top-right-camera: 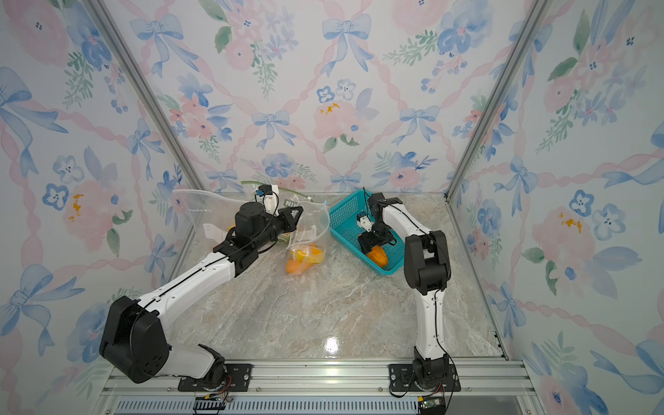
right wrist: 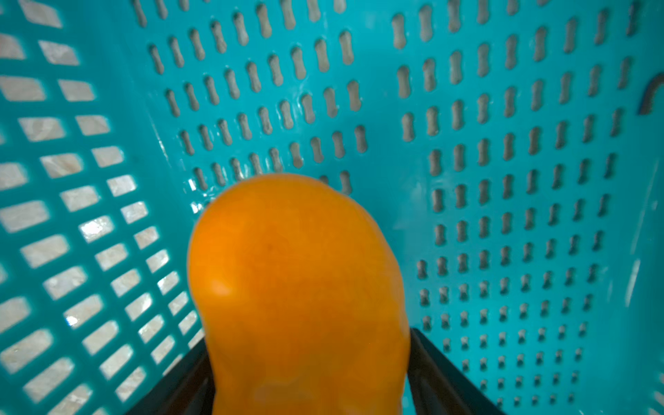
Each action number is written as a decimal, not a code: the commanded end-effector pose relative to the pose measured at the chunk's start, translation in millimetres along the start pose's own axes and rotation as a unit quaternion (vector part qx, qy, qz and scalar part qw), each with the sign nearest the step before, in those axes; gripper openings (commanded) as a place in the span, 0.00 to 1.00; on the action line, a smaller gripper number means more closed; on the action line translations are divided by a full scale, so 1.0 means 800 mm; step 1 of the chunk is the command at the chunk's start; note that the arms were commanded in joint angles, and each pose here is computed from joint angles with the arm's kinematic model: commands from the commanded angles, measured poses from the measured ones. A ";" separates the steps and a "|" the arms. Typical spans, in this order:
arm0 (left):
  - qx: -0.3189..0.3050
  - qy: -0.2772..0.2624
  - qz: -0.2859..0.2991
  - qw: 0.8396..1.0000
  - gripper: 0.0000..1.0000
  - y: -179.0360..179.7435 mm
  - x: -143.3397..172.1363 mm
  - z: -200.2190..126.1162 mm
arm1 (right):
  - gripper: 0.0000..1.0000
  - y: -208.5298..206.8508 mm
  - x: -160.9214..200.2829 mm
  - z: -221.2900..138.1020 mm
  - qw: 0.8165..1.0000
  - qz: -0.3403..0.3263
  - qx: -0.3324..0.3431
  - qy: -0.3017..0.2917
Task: Place the mango in a zip-top bag and seal the zipper
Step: Pick up the mango from the basket, then place the mango in the zipper food storage bag, then adjust the zipper food storage bag at the center of the board.
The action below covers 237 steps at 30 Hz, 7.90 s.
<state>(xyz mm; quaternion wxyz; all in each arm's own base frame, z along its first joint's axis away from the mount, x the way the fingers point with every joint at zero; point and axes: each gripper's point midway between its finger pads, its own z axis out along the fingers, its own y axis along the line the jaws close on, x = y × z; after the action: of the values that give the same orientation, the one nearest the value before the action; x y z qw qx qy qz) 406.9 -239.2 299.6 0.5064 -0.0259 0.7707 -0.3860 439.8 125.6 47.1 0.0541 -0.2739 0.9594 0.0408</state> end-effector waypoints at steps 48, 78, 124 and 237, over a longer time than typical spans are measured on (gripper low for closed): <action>0.012 -0.004 -0.002 1.000 0.00 -0.004 -0.006 0.003 | 0.33 0.128 -0.106 -0.364 0.875 0.015 0.045 -0.482; 0.018 -0.022 0.001 1.000 0.00 -0.014 -0.022 -0.008 | 0.40 0.278 -0.160 -0.357 0.766 -0.119 -0.004 -0.632; 0.019 -0.023 0.003 1.000 0.00 -0.014 -0.027 -0.005 | 0.55 0.224 -0.058 -0.286 0.906 0.138 -0.030 -0.398; 0.241 0.001 0.403 0.883 0.28 -0.073 0.027 -0.114 | 0.00 0.304 -0.036 -0.328 0.827 -0.458 -0.119 -0.303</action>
<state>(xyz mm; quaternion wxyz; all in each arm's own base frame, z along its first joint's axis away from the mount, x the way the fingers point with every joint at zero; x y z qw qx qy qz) 310.5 -234.4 315.4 0.5859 0.3853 0.6344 -0.3253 320.8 316.6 320.0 0.3282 -0.6561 0.6482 0.2041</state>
